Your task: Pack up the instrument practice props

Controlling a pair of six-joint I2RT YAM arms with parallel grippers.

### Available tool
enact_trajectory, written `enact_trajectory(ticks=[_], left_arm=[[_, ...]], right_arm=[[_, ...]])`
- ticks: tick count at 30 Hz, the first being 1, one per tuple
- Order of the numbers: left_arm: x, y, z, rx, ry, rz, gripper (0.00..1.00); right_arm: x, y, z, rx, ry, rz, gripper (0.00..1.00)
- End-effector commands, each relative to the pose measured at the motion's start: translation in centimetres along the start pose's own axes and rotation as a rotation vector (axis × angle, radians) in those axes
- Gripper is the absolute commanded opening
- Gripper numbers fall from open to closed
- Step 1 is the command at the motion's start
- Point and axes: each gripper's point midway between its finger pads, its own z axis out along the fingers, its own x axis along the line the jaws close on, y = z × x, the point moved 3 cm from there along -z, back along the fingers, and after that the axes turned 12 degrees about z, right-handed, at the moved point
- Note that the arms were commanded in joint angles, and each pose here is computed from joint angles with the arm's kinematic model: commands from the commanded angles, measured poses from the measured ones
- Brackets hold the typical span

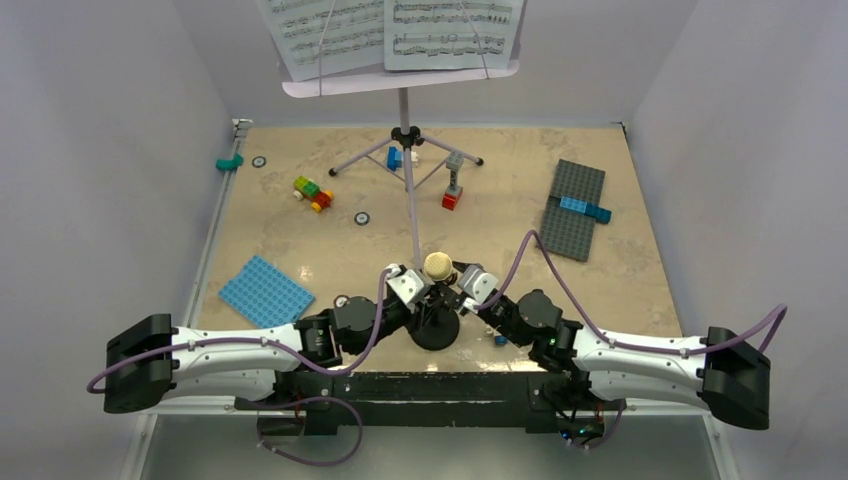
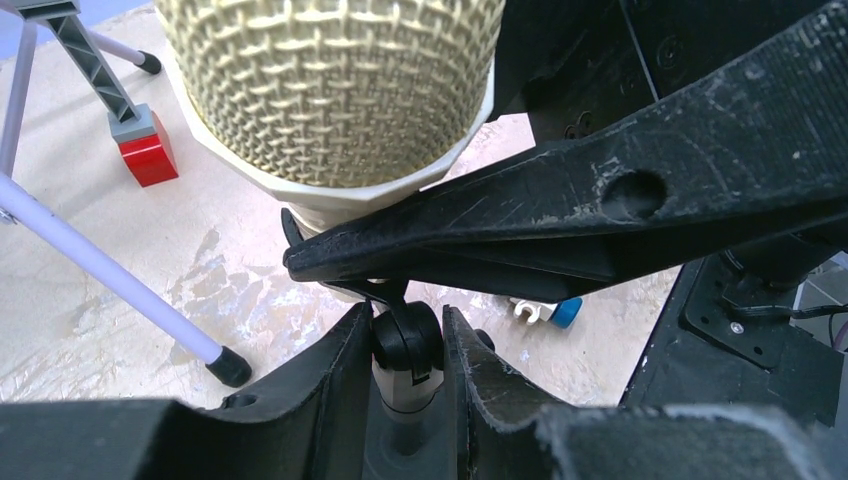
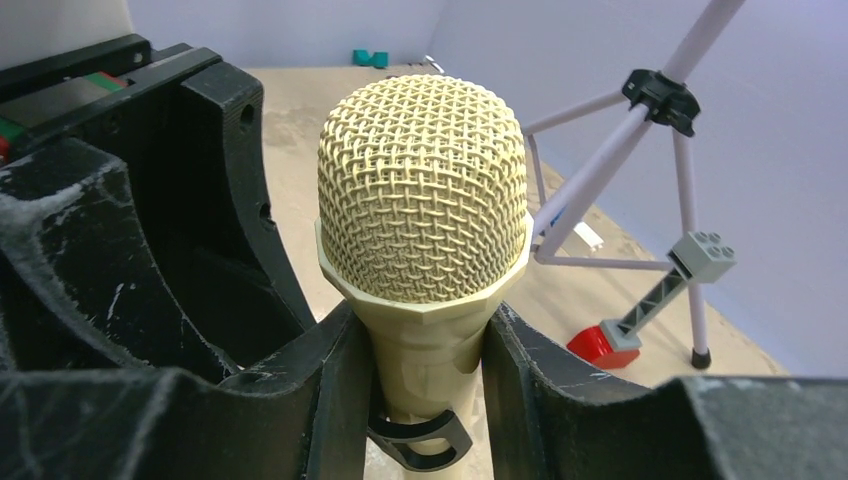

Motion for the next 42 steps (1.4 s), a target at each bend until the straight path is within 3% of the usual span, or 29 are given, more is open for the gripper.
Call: enact_trajectory(ticks=[1, 10, 21, 25, 31, 38, 42], left_arm=[[-0.6, -2.7, -0.2, 0.124, -0.020, 0.053, 0.00], [-0.3, -3.7, 0.0, 0.169, 0.003, 0.078, 0.00], [-0.4, -3.9, 0.0, 0.170, 0.006, 0.066, 0.00], [-0.2, -2.5, 0.1, 0.124, 0.016, 0.040, 0.00], [-0.5, 0.0, 0.6, 0.095, 0.002, 0.007, 0.40], [0.6, 2.9, 0.8, 0.038, 0.071, -0.021, 0.65], [1.3, 5.4, 0.4, -0.009, 0.096, -0.045, 0.72]], right_arm=[[-3.7, 5.7, 0.1, -0.141, -0.228, 0.020, 0.00], [-6.7, 6.5, -1.5, -0.096, -0.407, -0.024, 0.00], [-7.7, 8.0, -2.9, -0.086, -0.458, 0.017, 0.00], [-7.0, 7.6, -3.6, 0.021, -0.408, 0.108, 0.00], [-5.9, 6.2, -5.1, 0.122, -0.356, 0.238, 0.00], [-5.4, 4.1, -6.4, 0.173, -0.349, 0.319, 0.00], [-5.2, 3.6, -7.1, 0.181, -0.343, 0.358, 0.00]])
